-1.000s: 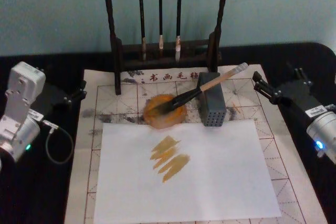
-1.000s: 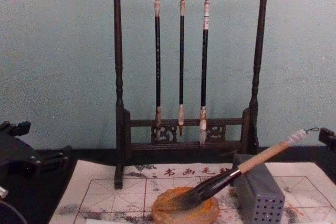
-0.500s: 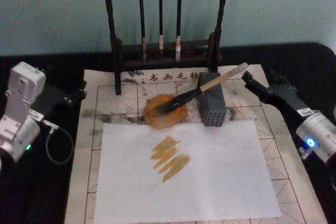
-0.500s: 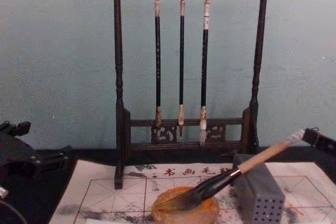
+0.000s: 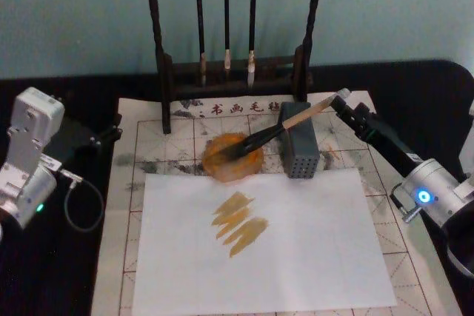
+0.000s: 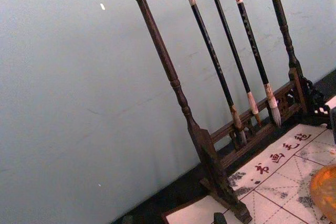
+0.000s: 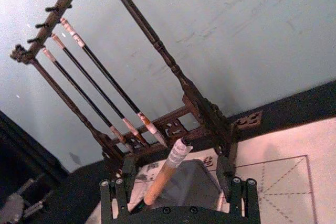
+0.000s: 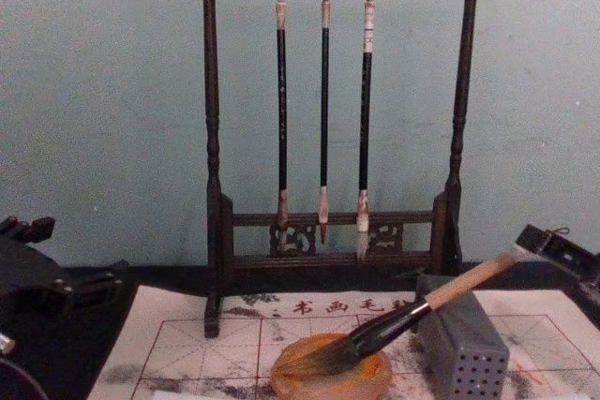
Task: Pick up the brush from the inkstone, write on the paper, then place the brush back to its original position.
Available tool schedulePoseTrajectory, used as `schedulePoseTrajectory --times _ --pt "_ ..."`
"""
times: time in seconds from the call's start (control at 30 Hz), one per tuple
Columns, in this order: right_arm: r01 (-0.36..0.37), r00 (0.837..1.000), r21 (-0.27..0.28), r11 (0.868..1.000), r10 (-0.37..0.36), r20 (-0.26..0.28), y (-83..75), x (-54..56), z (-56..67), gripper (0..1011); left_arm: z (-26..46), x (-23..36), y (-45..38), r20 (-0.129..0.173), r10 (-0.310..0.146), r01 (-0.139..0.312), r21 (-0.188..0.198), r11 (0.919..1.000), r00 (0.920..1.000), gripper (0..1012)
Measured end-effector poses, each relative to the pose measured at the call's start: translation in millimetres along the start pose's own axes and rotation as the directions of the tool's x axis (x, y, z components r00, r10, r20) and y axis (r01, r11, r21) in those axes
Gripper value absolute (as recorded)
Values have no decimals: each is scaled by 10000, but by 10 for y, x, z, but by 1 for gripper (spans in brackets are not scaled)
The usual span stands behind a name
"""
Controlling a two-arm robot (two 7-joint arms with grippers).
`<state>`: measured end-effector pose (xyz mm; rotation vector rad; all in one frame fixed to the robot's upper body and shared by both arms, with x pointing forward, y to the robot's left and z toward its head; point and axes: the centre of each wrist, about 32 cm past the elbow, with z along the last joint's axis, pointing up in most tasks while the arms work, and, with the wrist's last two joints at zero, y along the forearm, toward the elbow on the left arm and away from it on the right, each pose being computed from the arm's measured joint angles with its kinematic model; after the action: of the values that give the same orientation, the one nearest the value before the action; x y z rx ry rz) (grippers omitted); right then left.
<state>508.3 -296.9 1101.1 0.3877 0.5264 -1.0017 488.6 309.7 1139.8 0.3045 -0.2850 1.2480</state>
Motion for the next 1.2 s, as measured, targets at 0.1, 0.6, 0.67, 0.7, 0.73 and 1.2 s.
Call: schedulePoseTrajectory --times 0.1,0.6,0.67,0.7,0.73,1.2 --pt "-125 9988 67 9999 128 -470 45 26 -27 1000 0 0 0 0 0 0 -1 10000 10000 1001" --pt "-544 9833 70 9985 547 -1737 216 65 -154 1000 0 0 0 0 -1 1 0 10000 10000 1001" --pt "-576 9808 121 9983 588 -1859 235 67 -165 1000 0 0 0 0 0 0 0 10000 10000 1001" --pt "-596 9792 153 9981 614 -1935 248 69 -172 1000 0 0 0 1 0 0 -1 10000 10000 1001" --pt "-596 9792 153 9981 614 -1935 248 69 -172 1000 0 0 0 1 0 0 -1 10000 10000 1001" --pt "-794 9689 272 9965 835 -2329 318 80 -219 1000 0 0 0 1 -1 1 0 10000 10000 1001"
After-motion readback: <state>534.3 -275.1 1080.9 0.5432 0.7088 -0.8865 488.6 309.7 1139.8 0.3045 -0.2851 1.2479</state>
